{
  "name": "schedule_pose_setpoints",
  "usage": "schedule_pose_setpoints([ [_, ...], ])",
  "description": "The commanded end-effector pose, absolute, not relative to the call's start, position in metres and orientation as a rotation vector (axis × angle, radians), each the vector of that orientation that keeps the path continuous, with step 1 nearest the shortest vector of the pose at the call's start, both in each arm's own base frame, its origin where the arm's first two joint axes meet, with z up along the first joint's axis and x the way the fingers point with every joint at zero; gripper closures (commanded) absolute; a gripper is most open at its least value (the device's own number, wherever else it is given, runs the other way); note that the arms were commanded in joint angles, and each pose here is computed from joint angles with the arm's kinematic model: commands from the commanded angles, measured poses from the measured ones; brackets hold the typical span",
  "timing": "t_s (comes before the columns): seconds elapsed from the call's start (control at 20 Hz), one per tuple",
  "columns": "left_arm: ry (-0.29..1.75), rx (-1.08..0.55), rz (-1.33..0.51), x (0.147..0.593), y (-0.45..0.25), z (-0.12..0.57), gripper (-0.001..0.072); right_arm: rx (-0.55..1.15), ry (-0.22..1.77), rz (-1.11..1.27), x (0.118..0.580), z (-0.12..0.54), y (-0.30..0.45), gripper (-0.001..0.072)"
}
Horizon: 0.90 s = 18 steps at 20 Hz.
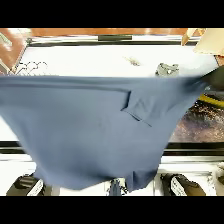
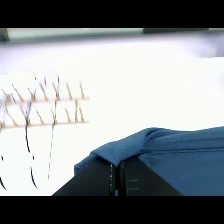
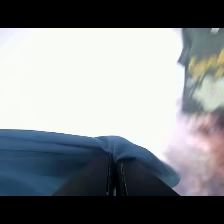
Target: Fold the shirts.
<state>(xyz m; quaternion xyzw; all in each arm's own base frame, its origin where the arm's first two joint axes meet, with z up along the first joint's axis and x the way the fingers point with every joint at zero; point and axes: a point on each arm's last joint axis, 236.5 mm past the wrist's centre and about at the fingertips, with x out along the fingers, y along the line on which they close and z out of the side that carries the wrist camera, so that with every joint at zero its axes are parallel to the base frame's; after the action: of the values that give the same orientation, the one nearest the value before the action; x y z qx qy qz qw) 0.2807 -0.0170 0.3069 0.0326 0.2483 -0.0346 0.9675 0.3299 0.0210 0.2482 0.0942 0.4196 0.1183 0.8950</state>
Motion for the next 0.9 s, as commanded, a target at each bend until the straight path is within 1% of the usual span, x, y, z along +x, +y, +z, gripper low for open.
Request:
schedule_pose_setpoints([
  [0.0,0.761,-0.017,-0.017,0.331,-0.016,0.175,0.0675,0.262,1.052,0.285,0.385,0.122,0.054,0.064],
  [0.1,0.829,-0.044,-0.008,0.368,-0.02,0.132,0.0675,0.305,0.96,0.225,0.446,0.091,0.062,0.064],
  [0.2,0.875,-0.045,-0.002,0.403,-0.02,0.099,0.0675,0.405,0.816,0.126,0.5,0.081,0.052,0.064],
  [0.3,0.898,-0.054,0.003,0.438,-0.021,0.069,0.0674,0.472,0.692,0.058,0.536,0.079,0.038,0.064],
  [0.35,0.91,-0.064,0.008,0.454,-0.022,0.055,0.0674,0.478,0.653,0.036,0.548,0.075,0.032,0.064],
  [0.45,0.927,-0.116,0.029,0.484,-0.025,0.027,0.0675,0.48,0.641,0.012,0.56,0.058,0.026,0.064],
  [0.65,0.877,-0.259,0.005,0.543,-0.046,-0.005,0.0674,0.47,0.78,0.008,0.555,-0.002,0.031,0.0639],
  [0.75,0.887,-0.265,0.007,0.557,-0.047,-0.02,0.0675,0.449,0.825,0.015,0.551,-0.02,0.032,0.0639],
  [0.85,0.918,-0.266,0.011,0.559,-0.047,-0.037,0.0674,0.431,0.858,0.024,0.548,-0.031,0.034,0.0639],
])
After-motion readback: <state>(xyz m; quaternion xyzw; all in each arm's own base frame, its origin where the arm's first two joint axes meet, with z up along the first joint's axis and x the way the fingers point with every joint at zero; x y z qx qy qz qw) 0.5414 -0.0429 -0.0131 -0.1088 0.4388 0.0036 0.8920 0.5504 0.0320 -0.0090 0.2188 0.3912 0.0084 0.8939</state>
